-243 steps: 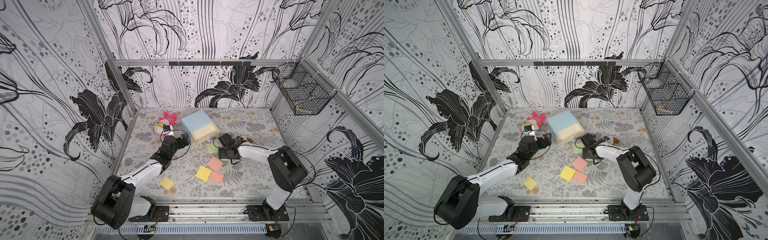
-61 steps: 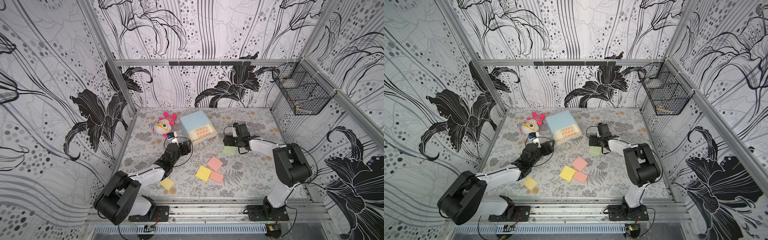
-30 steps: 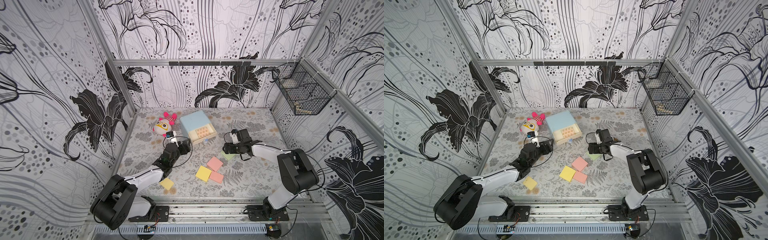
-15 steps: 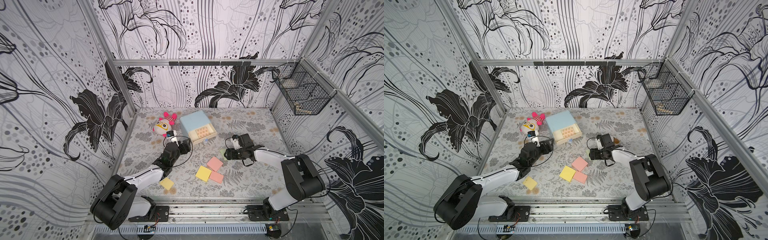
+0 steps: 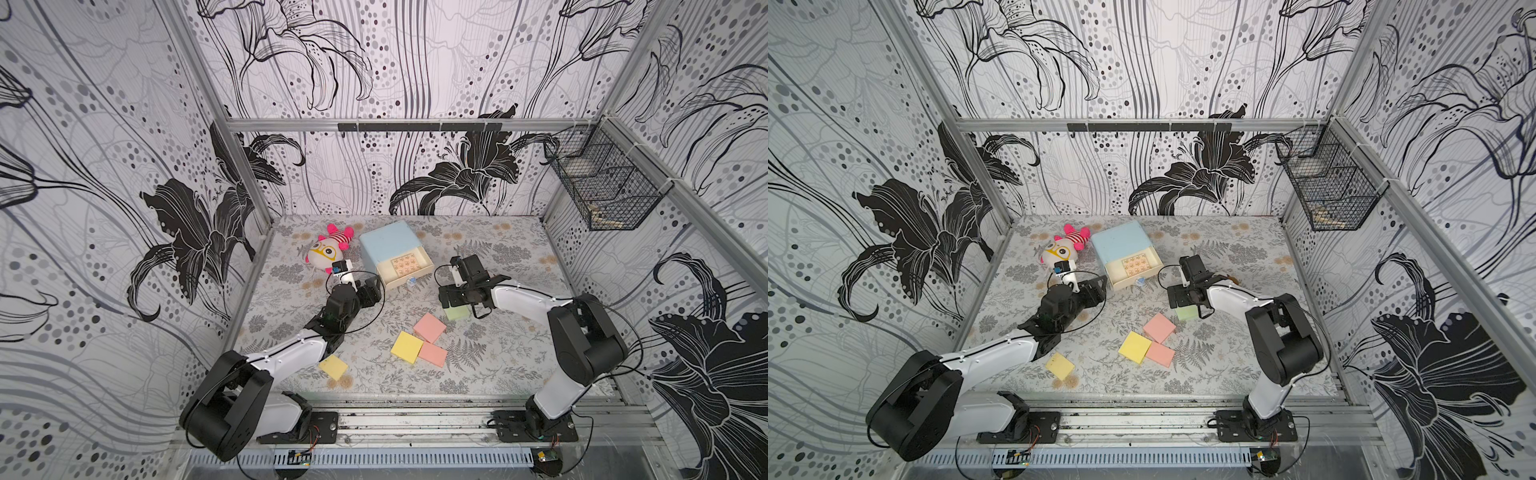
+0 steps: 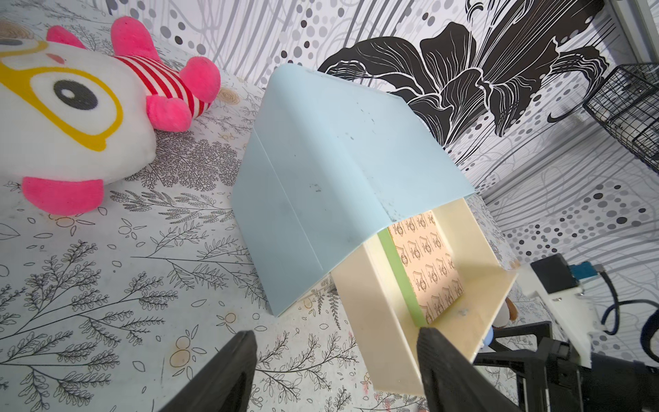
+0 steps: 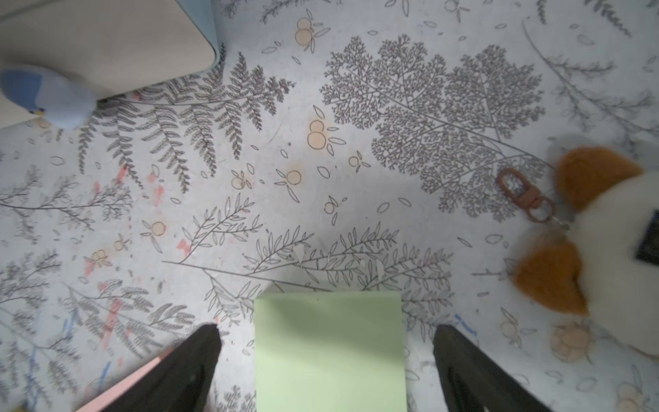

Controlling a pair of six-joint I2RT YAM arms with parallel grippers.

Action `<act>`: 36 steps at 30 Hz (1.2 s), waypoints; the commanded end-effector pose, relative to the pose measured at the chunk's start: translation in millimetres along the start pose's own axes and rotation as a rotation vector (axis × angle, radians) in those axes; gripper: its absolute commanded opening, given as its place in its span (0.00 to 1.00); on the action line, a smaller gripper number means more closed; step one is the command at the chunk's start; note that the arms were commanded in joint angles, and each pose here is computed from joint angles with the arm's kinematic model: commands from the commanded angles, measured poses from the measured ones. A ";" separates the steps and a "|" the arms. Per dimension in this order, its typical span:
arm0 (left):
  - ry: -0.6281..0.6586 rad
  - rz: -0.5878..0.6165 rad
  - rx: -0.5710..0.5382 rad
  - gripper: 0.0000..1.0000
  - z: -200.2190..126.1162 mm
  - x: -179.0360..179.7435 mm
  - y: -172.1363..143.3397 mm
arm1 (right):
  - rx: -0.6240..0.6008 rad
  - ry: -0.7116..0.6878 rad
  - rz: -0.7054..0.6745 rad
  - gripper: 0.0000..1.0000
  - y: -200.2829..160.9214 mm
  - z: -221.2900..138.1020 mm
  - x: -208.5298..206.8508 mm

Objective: Please put the sticky notes in the drawer by color
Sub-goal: Pick up the sticky notes from the center of the board.

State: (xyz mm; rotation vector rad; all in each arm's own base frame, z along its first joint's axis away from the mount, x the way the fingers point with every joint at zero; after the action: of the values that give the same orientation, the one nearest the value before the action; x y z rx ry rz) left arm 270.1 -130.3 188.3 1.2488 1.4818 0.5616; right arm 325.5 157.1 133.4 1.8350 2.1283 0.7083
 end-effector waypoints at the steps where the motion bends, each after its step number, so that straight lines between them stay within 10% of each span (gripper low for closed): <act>1: 0.002 0.011 -0.047 0.76 -3.4 -2.8 9.2 | 0.014 -0.036 -0.056 0.99 1.2 11.1 6.4; 24: -0.014 0.008 -0.033 0.76 4.5 -5.2 7.4 | 0.068 -0.087 -0.063 0.81 -16.6 19.9 1.5; 36: -0.019 0.004 -0.036 0.76 1.7 -5.4 8.4 | 0.083 -0.093 -0.058 0.88 -19.8 27.5 -0.4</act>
State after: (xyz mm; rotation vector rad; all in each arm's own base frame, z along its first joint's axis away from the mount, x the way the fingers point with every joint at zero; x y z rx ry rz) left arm 271.1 -130.0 184.5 1.2551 1.4967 0.5712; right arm 327.1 163.3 112.9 1.7793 2.1554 0.5786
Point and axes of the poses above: each gripper's point midway between its finger pads, its own z axis out along the fingers, its own x axis along the line the jaws close on, y = z × x, the point moved 10 cm from there along -z, back along the fingers, and after that the axes turned 7 degrees about z, right-handed, at the moved point
